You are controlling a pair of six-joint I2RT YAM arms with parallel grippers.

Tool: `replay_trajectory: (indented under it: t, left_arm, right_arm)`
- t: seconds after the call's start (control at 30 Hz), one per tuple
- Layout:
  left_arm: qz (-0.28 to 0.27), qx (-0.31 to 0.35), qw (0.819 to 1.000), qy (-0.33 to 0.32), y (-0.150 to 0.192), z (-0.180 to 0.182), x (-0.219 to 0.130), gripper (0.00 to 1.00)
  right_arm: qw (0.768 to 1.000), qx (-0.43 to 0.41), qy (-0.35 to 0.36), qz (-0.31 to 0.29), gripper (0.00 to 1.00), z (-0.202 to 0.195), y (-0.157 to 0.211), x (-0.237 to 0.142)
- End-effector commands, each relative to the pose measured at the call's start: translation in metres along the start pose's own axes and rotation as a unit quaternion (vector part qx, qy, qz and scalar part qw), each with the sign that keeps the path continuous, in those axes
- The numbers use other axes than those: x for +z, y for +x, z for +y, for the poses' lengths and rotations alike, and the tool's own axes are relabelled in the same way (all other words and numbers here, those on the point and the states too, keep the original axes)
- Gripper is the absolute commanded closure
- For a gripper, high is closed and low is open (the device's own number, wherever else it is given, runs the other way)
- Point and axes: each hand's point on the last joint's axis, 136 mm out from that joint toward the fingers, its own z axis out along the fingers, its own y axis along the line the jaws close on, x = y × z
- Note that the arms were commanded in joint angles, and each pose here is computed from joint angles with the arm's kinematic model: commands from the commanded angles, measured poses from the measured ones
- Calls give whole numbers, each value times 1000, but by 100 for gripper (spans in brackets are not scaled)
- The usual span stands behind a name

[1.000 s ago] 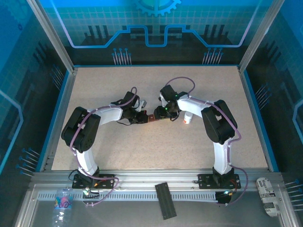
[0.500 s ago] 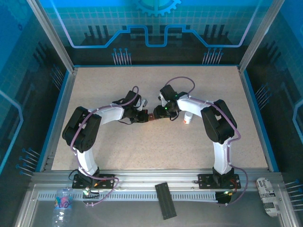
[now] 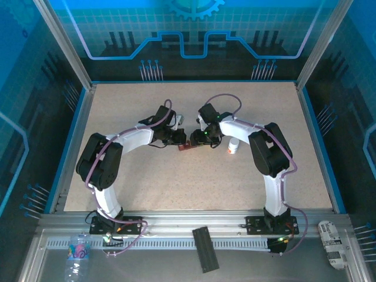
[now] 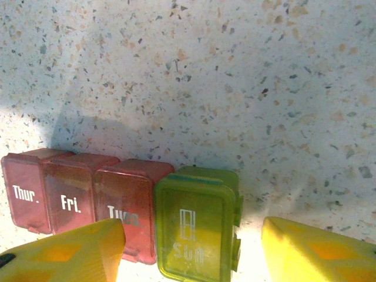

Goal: Sort the pills into containers

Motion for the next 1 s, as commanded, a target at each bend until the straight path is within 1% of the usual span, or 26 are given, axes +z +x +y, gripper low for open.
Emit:
replay_trajectory:
  t: [0.0, 0.1, 0.23, 0.4, 0.5, 0.53, 0.6, 0.63, 0.67, 0.7, 0.77, 0.87, 0.9, 0.97]
  left_arm:
    - [-33, 20, 999, 0, -17, -8, -24, 90]
    - [-56, 20, 998, 5, -23, -10, -37, 87]
    - [-87, 24, 996, 8, -30, -13, -57, 83]
    - [-155, 42, 987, 5, -39, -18, -94, 75]
    - [-200, 56, 978, 4, -42, -23, -121, 68]
    - [-217, 63, 974, 3, -42, -25, -132, 63]
    - [-246, 71, 967, -5, -42, -26, -151, 49]
    - [-261, 75, 962, -11, -41, -25, -162, 34]
    - [-275, 81, 958, -15, -40, -26, -172, 14]
    - [-288, 87, 954, -20, -39, -26, -180, 1]
    - [-316, 97, 943, -38, -37, -23, -199, 1]
    - [-355, 119, 925, -63, -34, -17, -218, 1]
    - [-371, 130, 916, -73, -32, -14, -224, 1]
    - [-402, 165, 896, -88, -28, -11, -232, 1]
  right_arm:
    - [999, 13, 27, 29, 32, -19, 9, 8]
    - [1000, 13, 15, 13, 28, -14, -4, -5]
    - [1000, 8, -4, -17, 25, -3, -26, -30]
    - [997, -2, -32, -76, 21, 14, -54, -81]
    - [992, -5, -51, -119, 20, 21, -65, -120]
    - [989, -8, -57, -135, 20, 22, -68, -134]
    - [984, -10, -65, -167, 18, 21, -70, -160]
    - [981, -11, -67, -184, 17, 18, -69, -174]
    - [976, -11, -70, -204, 16, 15, -67, -189]
    - [973, -10, -70, -218, 14, 10, -64, -200]
    - [966, -4, -60, -251, 9, -8, -56, -223]
    - [955, 13, -18, -296, 2, -44, -39, -249]
    - [950, 25, 2, -312, 0, -61, -33, -256]
    - [937, 51, 48, -342, 0, -92, -20, -267]
